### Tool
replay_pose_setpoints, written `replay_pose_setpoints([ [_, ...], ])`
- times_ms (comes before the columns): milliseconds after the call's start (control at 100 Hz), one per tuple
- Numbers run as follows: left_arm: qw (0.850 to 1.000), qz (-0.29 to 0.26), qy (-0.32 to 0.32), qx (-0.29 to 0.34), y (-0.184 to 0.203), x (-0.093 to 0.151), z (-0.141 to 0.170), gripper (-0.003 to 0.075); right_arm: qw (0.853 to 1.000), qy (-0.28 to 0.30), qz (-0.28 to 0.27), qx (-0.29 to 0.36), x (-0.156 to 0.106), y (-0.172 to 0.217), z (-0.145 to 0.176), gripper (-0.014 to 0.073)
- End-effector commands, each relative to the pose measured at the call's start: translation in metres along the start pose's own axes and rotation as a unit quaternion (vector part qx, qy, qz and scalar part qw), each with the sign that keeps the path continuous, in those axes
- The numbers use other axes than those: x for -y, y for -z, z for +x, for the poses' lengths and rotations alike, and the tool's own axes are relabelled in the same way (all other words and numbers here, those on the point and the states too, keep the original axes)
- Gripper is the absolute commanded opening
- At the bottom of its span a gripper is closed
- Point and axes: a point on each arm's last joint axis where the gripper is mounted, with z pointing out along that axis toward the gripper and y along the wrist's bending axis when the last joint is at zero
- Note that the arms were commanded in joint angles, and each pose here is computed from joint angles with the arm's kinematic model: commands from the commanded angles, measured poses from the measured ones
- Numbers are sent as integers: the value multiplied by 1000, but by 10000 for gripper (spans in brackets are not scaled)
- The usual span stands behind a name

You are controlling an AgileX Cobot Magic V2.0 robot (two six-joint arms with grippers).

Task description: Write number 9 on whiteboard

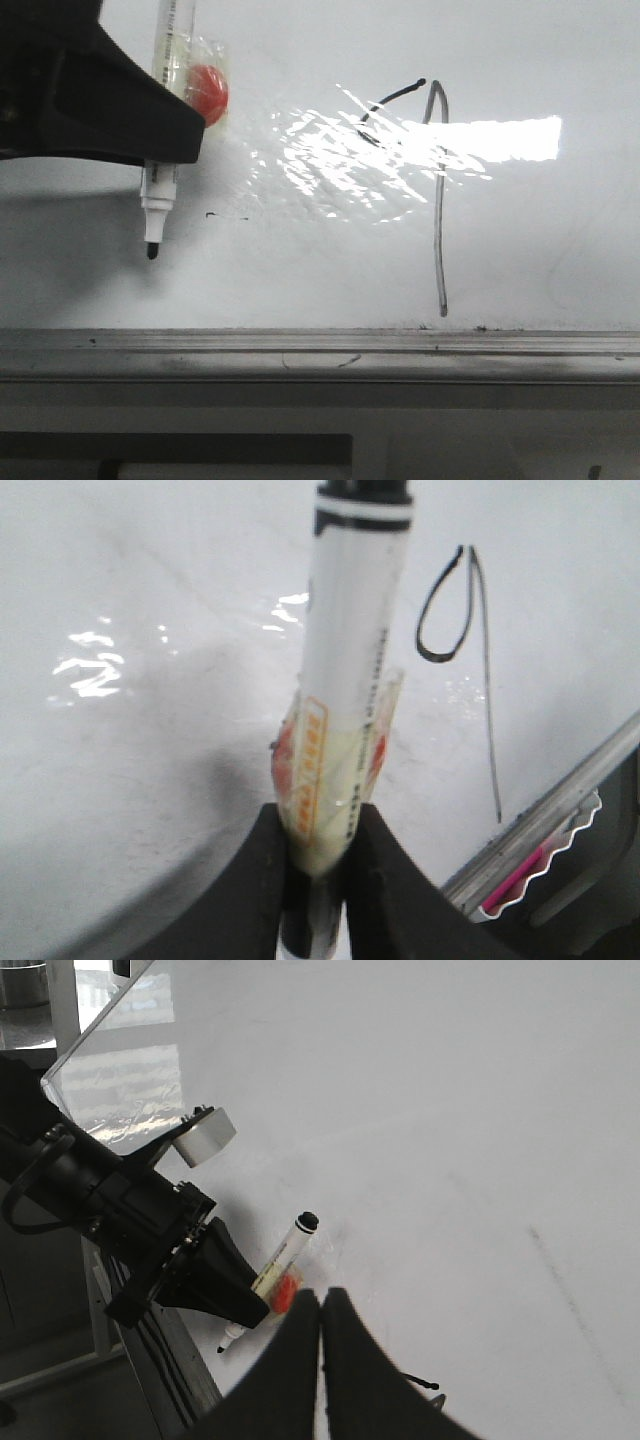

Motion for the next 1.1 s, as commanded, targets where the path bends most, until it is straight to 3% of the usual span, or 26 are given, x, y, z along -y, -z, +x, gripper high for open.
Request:
replay_pose_setpoints([
  [0, 999, -16, 35, 16, -4, -2, -8, -21, 999, 8, 4, 44, 4, 5, -14, -50],
  [310, 990, -117, 66, 31, -19, -23, -6, -21, 999, 8, 5, 43, 4, 5, -14, -50],
  [660, 990, -118, 52, 56, -19, -20, -22, -21, 1000, 7, 14, 27, 6, 5, -11, -50],
  [900, 990, -129, 54, 28, -33, -24, -12, -16, 1000, 7, 14, 27, 6, 5, -11, -50],
  [990, 989, -133, 60, 18, -38, -26, -9, 61, 1000, 7, 14, 27, 6, 5, -11, -50],
  [1090, 988, -137, 72, 14, -40, -27, -7, 262, 1000, 7, 14, 27, 6, 5, -11, -50],
])
